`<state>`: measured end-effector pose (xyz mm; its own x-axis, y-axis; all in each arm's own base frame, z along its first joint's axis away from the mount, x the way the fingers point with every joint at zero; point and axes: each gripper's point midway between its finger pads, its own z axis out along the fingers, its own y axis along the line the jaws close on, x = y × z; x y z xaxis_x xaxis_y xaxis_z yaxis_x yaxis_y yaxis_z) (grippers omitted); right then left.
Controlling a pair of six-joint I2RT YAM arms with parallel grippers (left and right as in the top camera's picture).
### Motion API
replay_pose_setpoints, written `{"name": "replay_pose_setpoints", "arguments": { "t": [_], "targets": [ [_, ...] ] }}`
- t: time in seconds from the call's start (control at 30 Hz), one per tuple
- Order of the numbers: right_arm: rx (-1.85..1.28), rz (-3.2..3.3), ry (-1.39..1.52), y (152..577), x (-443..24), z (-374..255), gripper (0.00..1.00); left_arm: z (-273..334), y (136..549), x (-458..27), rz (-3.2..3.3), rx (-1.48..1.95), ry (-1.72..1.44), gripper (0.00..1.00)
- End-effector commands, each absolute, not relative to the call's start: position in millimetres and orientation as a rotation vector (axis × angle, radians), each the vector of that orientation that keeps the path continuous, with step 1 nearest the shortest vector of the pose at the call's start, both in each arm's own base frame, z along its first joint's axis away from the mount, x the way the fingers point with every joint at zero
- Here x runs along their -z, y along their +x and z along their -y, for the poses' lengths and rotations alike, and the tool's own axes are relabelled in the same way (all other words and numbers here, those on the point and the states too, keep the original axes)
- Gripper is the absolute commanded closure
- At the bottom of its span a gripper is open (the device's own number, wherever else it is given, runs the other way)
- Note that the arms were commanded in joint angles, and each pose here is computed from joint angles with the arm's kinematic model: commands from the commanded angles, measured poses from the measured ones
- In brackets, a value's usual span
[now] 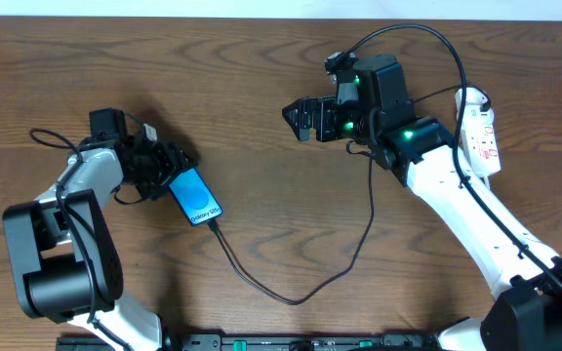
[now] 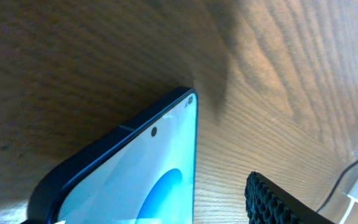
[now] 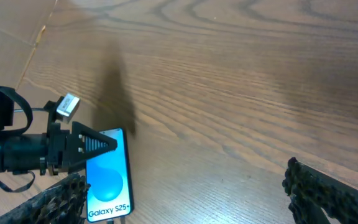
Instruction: Plug charger to phone and switch on socket
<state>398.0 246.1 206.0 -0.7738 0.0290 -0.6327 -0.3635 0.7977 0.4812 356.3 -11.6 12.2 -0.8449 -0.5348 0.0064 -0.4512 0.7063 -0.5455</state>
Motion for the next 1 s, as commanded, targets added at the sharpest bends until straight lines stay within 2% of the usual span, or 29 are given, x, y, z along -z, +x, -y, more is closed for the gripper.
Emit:
{"name": "replay_pose_setpoints", "arguments": {
  "t": [0.0, 0.97],
  "targets": [
    [-0.792, -2.315, -0.277, 397.2, -214.2, -249.1, 0.01, -9.4, 323.2, 28.6, -2.903, 0.566, -0.904, 0.31],
    [-0.792, -2.315, -0.277, 397.0, -214.2, -249.1, 0.01, -8.5, 319.5, 28.8, -2.917, 0.567, -0.913, 0.26]
  ]
}}
